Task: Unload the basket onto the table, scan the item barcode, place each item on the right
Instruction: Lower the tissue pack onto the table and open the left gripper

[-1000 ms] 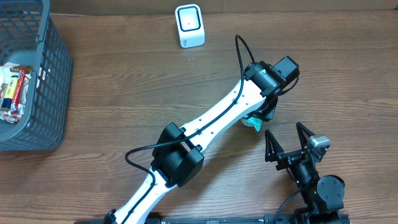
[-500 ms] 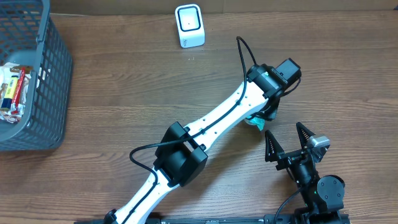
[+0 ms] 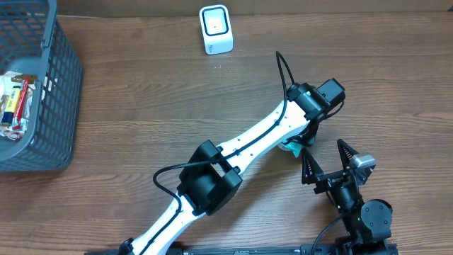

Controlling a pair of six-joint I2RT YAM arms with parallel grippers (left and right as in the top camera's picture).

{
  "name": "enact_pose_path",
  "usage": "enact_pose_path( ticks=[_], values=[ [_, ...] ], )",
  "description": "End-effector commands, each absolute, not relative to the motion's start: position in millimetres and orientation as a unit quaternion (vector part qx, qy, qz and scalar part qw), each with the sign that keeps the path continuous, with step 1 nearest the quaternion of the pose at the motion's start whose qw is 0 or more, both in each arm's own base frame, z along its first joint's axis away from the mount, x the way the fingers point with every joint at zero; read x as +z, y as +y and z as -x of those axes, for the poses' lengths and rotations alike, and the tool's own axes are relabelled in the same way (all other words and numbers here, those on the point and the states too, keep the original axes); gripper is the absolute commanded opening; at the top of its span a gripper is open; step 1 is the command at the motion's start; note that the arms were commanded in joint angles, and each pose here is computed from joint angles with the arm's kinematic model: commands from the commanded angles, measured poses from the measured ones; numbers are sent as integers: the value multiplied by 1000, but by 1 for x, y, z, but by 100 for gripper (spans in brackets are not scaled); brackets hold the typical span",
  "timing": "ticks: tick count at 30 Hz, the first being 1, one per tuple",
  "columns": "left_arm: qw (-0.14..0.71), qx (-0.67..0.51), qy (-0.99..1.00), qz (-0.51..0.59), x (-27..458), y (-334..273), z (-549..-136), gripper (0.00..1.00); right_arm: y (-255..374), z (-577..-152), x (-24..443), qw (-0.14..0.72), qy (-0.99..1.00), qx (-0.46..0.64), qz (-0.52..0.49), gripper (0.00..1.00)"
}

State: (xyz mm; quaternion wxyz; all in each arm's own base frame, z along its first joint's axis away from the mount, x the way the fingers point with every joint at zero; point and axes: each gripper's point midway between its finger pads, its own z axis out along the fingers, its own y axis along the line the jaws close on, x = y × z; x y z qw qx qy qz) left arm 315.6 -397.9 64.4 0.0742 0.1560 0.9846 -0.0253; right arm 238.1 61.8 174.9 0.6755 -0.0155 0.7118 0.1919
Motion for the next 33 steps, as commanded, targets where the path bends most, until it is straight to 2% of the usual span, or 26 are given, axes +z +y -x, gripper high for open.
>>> enact_pose_path(
  ticks=[1,8,19,28,33],
  values=[
    [84,-23,986,-144,70,-397,-319,84,62,-238,173,676,711,193,17,100],
    [90,-28,985,-141,76,-396,-322,97,62,-238,173,676,711,193,16,100],
    [150,-79,973,-156,153,-394,-328,99,62,-238,173,676,711,193,16,100],
    [142,-63,969,-193,153,-386,-325,96,62,-238,173,676,711,193,16,100],
    [142,-57,972,-181,153,-376,-334,98,62,-238,173,676,711,193,17,100]
  ],
)
